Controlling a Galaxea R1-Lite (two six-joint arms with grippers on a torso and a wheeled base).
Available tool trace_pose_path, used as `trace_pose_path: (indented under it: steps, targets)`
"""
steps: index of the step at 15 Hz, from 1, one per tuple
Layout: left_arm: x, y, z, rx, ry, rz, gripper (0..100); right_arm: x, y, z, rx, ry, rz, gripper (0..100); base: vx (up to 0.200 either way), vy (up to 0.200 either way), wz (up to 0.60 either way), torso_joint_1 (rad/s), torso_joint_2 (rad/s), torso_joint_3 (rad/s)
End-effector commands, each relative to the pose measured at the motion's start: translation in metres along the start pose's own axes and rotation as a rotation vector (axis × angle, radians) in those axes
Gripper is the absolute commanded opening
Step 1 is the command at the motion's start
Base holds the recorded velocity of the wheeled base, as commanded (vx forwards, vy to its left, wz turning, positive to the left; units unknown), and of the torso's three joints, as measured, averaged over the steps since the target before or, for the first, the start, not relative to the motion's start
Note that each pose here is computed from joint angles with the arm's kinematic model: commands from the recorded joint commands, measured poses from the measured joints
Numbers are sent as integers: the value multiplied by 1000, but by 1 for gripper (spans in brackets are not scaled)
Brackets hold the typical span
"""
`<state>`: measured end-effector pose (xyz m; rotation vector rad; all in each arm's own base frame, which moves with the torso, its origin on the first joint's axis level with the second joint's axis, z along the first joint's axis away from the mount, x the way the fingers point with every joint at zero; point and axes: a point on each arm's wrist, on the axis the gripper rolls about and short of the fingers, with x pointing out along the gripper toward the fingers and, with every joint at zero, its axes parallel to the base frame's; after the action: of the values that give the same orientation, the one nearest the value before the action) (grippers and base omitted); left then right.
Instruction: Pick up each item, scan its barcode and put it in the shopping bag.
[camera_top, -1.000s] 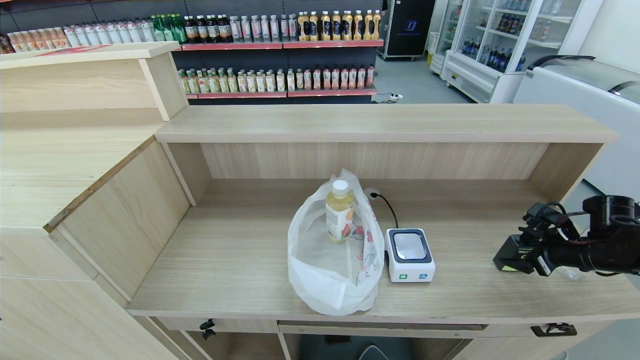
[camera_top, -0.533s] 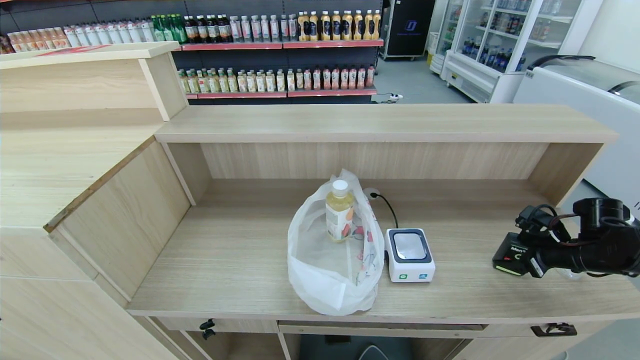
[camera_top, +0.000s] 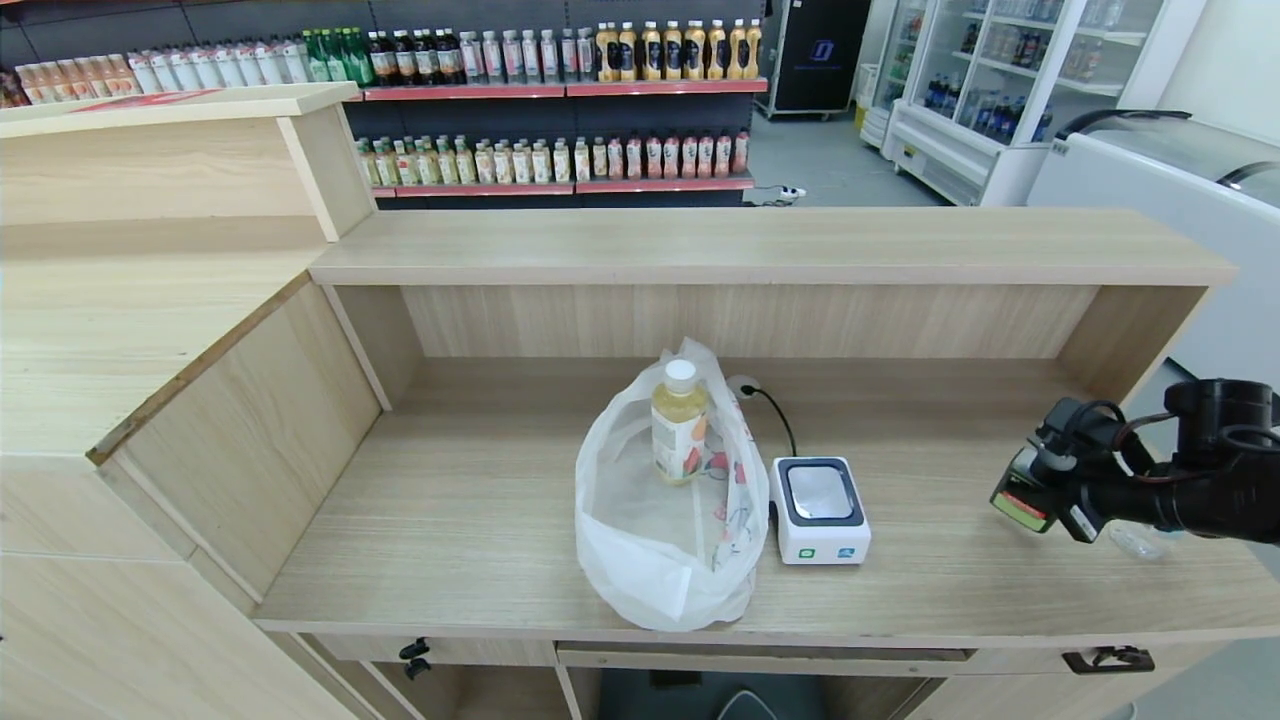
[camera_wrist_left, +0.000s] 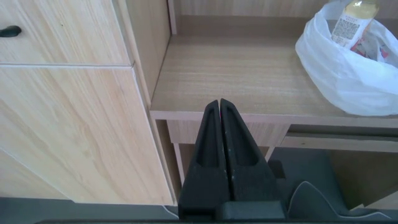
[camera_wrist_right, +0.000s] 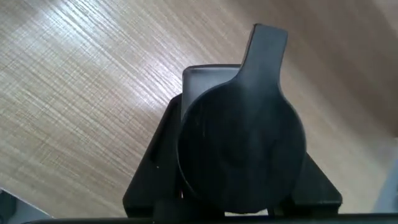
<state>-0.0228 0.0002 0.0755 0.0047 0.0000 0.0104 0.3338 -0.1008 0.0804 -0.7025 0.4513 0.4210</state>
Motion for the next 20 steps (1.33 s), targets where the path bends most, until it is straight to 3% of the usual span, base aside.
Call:
trace_pose_path:
  steps: [1, 3, 6, 7, 11, 14, 17, 20]
  targets:
    - [0, 0, 0, 0, 0, 0, 0, -46, 4, 27, -171, -40, -69, 0, 0, 0, 0, 0, 0, 0]
    - [0, 0, 0, 0, 0, 0, 0, -94, 19, 52, -390, -91, -138, 0, 0, 0, 0, 0, 0, 0]
    - [0, 0, 0, 0, 0, 0, 0, -149, 38, 77, -661, -251, -163, 0, 0, 0, 0, 0, 0, 0]
    - [0, 0, 0, 0, 0, 0, 0, -170, 48, 87, -849, -322, -163, 0, 0, 0, 0, 0, 0, 0]
    - [0, 0, 0, 0, 0, 0, 0, -196, 87, 124, -1536, -572, -264, 0, 0, 0, 0, 0, 0, 0]
    - [0, 0, 0, 0, 0, 0, 0, -188, 113, 153, -1859, -752, -355, 0, 0, 0, 0, 0, 0, 0]
    - [0, 0, 0, 0, 0, 0, 0, -171, 130, 185, -1952, -941, -521, 0, 0, 0, 0, 0, 0, 0]
    - [0, 0, 0, 0, 0, 0, 0, -172, 134, 207, -1966, -1021, -722, 0, 0, 0, 0, 0, 0, 0]
